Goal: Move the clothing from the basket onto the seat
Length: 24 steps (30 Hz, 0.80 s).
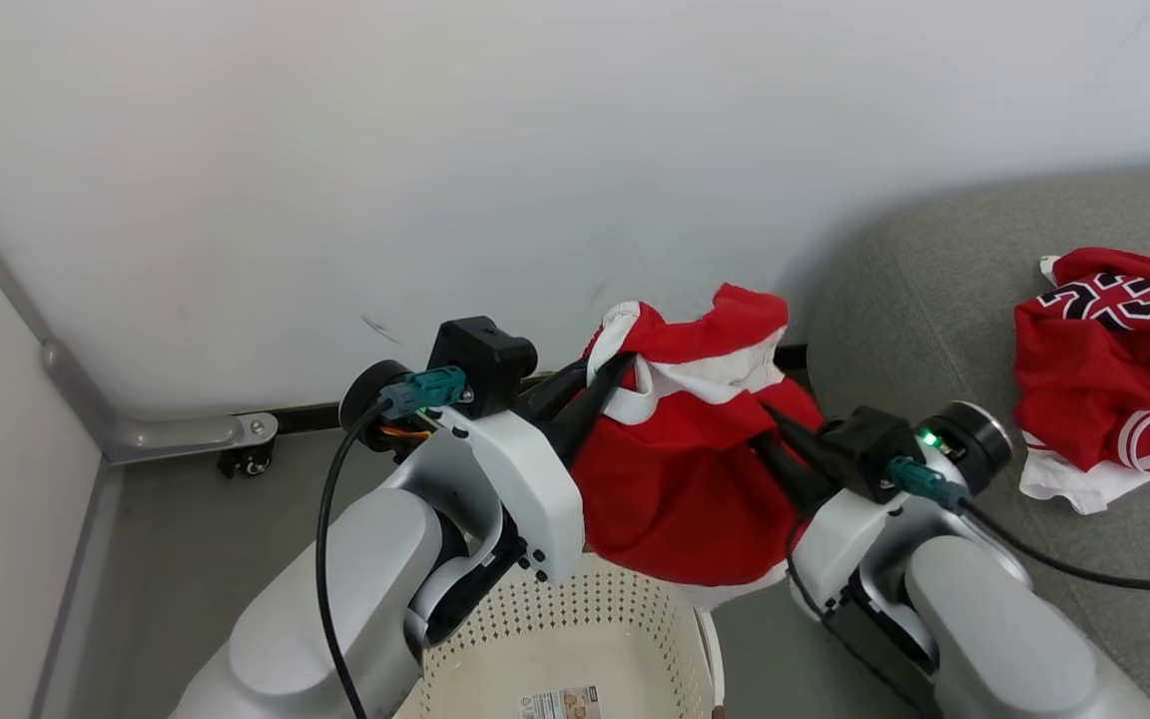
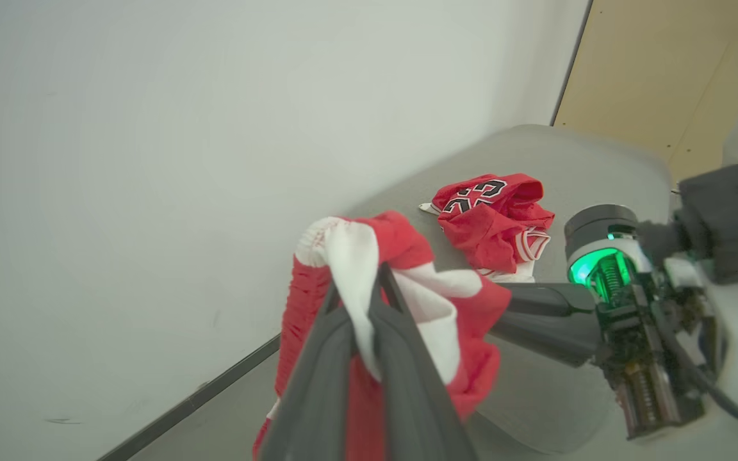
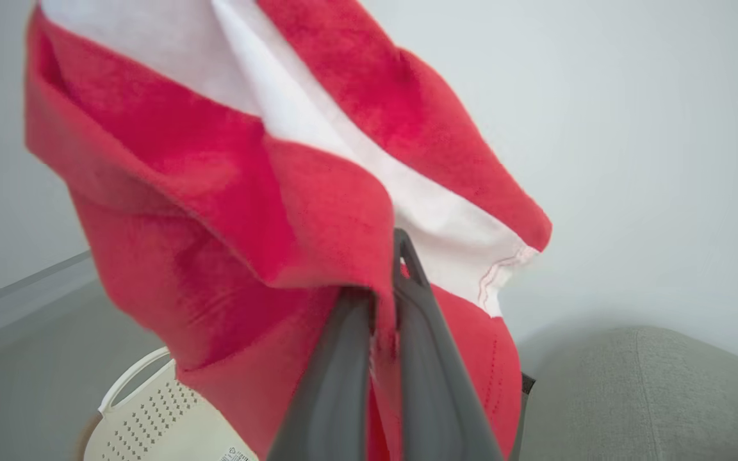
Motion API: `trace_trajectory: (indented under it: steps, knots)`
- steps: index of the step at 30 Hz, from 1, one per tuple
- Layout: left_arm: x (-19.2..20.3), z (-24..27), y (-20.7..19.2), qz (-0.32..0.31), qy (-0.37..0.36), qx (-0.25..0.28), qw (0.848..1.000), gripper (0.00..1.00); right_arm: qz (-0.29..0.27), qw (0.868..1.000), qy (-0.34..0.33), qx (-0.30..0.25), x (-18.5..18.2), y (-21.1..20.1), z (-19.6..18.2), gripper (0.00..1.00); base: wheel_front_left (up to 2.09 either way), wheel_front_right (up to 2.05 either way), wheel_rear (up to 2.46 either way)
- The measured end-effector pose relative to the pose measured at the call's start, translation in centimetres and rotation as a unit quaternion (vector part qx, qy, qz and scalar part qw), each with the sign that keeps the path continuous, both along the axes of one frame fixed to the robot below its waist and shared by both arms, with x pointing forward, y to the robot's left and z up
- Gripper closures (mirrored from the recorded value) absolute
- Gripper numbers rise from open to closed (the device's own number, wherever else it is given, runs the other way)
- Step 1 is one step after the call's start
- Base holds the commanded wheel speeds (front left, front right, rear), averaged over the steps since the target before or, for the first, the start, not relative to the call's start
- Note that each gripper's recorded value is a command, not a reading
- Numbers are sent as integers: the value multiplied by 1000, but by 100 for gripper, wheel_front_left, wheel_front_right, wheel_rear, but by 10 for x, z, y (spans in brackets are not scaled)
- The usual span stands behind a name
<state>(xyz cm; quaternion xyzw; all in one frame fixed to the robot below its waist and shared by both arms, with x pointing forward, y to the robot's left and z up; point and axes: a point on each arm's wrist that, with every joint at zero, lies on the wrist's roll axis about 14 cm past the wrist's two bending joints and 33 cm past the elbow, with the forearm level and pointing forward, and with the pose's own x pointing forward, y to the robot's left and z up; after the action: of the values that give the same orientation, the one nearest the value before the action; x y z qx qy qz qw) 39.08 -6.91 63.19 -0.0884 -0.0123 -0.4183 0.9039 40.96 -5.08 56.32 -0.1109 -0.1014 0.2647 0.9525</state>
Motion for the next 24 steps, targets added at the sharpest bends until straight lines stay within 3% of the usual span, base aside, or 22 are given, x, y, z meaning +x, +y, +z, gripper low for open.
trace_trajectory:
  steps: [13, 24]
  knots:
    - [-15, 3, -18, -33, -4, -28, 999, 0, -109, 993, -52, 9, 12, -89, 37, 100, 0, 0, 0]
    - [-40, -8, -46, -88, 3, -28, 996, 0, -204, 977, -67, 4, -10, -165, 40, 100, 0, 0, 0]
